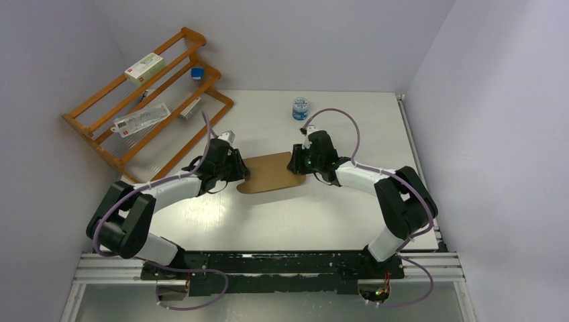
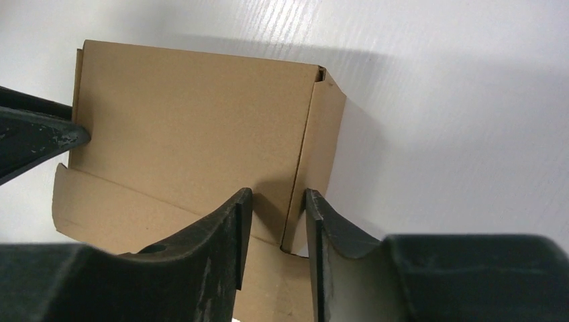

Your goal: Fold the paper box

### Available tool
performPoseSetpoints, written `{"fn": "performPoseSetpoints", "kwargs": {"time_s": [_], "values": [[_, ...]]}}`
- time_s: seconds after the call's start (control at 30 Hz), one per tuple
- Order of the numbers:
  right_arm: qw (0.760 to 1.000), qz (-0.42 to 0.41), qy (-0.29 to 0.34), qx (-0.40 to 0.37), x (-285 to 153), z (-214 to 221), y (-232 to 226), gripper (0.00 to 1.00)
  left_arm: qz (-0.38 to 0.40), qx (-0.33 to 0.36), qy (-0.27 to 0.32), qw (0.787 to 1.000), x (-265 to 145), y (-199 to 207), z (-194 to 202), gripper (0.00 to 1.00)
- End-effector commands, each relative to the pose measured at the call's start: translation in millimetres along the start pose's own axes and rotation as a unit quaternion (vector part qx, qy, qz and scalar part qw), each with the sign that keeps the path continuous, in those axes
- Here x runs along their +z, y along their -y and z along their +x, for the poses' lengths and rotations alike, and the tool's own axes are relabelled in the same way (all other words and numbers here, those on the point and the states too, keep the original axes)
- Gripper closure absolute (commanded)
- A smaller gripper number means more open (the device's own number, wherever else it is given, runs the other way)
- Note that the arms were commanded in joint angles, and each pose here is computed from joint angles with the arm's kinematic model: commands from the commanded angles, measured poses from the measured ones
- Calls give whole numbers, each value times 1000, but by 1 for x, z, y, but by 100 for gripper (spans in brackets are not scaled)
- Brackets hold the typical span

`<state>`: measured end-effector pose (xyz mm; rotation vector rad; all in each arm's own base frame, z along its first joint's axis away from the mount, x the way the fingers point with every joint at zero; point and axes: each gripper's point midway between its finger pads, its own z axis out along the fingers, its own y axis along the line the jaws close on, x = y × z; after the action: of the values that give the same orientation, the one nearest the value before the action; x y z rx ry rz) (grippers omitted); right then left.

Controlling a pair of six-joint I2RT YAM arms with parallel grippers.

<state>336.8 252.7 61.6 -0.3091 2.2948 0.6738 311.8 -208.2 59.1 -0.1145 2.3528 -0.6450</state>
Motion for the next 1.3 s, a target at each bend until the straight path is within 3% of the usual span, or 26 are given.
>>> {"fn": "performPoseSetpoints", "kwargs": {"time_s": [0.0, 0.1, 0.47, 0.67, 0.93, 1.07, 1.17, 1.27], "values": [[999, -37, 2, 4, 1, -4, -24, 64, 50, 12, 5, 999, 1, 26, -13, 67], [999, -39, -2, 3, 0, -1, -27, 69, 54, 16, 5, 998, 5, 29, -17, 67], [998, -49, -16, 26, -1, 10, -40, 69, 63, 10, -2, 998, 22, 34, -16, 64], [1000, -8, 15, -4, -11, -12, -29, 64, -7, 5, 40, 999, 6, 14, -36, 53], [996, 58, 31, -64, -34, -31, -10, 45, -92, 5, 99, 991, -37, -10, -69, 39], [992, 58, 42, -101, -49, -36, -12, 41, -98, 13, 136, 986, -68, -13, -90, 31], [987, 44, 47, -144, -56, -36, -24, 39, -99, 20, 146, 984, -84, -16, -99, 15], [977, 38, 40, -206, -57, -31, -42, 37, -96, 28, 138, 985, -94, -19, -103, 11]]}}
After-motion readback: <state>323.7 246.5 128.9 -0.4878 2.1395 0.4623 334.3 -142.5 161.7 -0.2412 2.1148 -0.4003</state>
